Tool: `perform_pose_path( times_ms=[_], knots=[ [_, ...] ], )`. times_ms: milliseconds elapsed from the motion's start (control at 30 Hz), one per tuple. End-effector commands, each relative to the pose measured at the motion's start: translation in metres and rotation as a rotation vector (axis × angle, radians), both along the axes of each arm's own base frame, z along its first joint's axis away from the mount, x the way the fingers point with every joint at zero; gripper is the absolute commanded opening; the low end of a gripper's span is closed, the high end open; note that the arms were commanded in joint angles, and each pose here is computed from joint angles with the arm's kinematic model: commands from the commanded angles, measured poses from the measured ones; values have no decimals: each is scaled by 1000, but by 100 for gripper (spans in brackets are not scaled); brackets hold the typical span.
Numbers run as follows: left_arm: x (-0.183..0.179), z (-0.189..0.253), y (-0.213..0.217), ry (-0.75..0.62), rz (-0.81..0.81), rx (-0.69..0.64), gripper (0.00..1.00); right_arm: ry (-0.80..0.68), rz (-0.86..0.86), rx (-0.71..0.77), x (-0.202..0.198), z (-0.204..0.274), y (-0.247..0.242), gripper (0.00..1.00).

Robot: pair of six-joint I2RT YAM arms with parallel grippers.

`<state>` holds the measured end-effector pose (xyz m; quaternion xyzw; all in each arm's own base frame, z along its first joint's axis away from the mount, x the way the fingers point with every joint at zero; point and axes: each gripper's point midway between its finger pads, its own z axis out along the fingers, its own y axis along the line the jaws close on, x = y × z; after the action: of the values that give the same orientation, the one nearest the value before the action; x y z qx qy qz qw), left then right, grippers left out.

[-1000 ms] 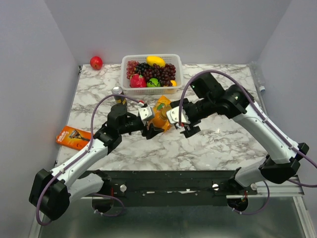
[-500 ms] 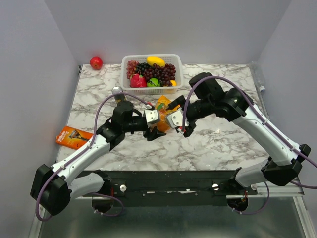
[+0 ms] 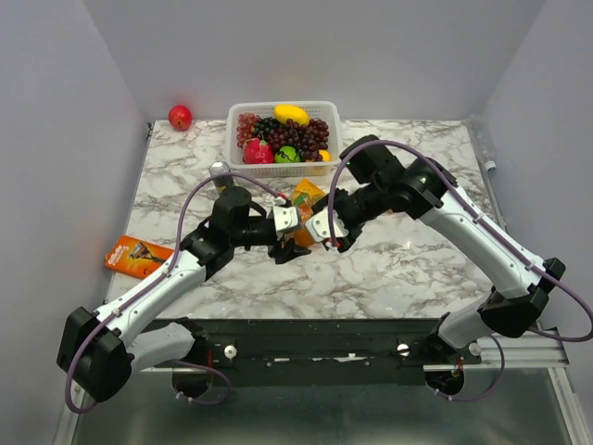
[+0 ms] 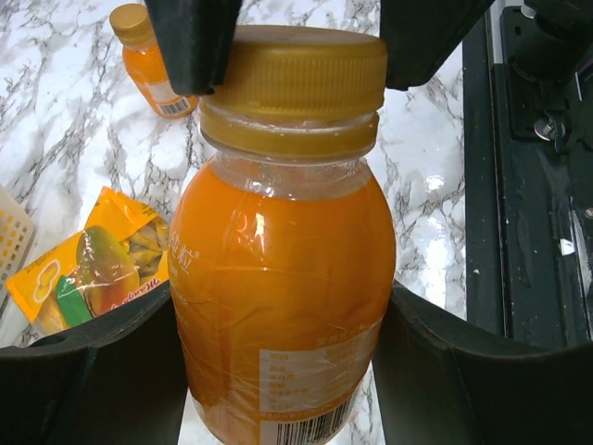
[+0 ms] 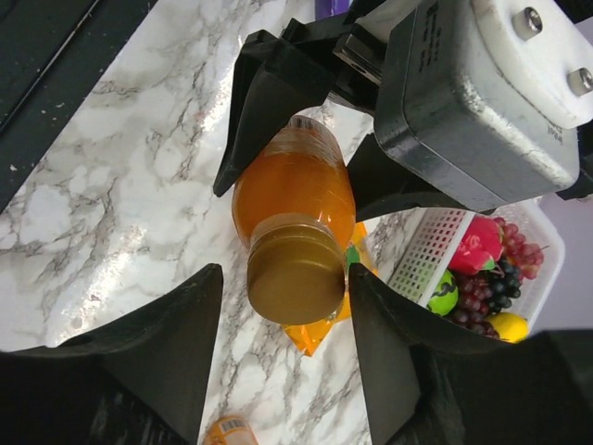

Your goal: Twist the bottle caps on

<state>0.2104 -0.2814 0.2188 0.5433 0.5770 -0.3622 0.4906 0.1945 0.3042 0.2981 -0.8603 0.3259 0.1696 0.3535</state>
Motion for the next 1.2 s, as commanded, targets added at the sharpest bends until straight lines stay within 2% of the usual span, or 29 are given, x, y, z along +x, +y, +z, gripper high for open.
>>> perform_pose_path(
  times_ms=[0,233,300,367,567,633,767,900,967,1000,1033,1067,1100,1133,1167],
  knots=[
    [-5,14,-4,-34,-41,-22,0,12,22,0,-5,3,2,58],
    [2,16,-4,-34,1,-35,0,70,-71,4,5,3,10,36],
    [10,21,-4,-51,40,-55,0,193,-186,-22,11,-6,18,31],
    [23,31,-3,-70,114,-88,0,300,-293,-7,14,5,24,30],
    [56,60,6,-145,304,-166,0,697,-575,-93,29,-8,39,27],
    [64,61,9,-154,348,-166,0,802,-619,-100,28,-4,42,26],
    [74,56,15,-143,414,-155,0,1083,-824,-178,28,-20,42,20],
    [77,45,20,-125,452,-134,0,1107,-904,-206,28,-31,38,5],
    [80,39,23,-112,481,-124,0,1095,-992,-206,34,-33,34,1],
    [81,37,24,-108,486,-120,0,1099,-999,-210,34,-33,34,3],
    [81,35,24,-103,487,-116,0,1096,-1001,-209,35,-33,34,11],
    [79,30,23,-94,478,-106,0,1068,-984,-181,40,-27,34,25],
    [77,29,22,-89,463,-104,0,1046,-954,-145,45,-19,33,54],
    [74,26,21,-81,446,-98,0,1042,-895,-105,48,-8,34,63],
    [65,21,16,-54,389,-88,0,977,-847,-54,59,1,28,66]
  ],
)
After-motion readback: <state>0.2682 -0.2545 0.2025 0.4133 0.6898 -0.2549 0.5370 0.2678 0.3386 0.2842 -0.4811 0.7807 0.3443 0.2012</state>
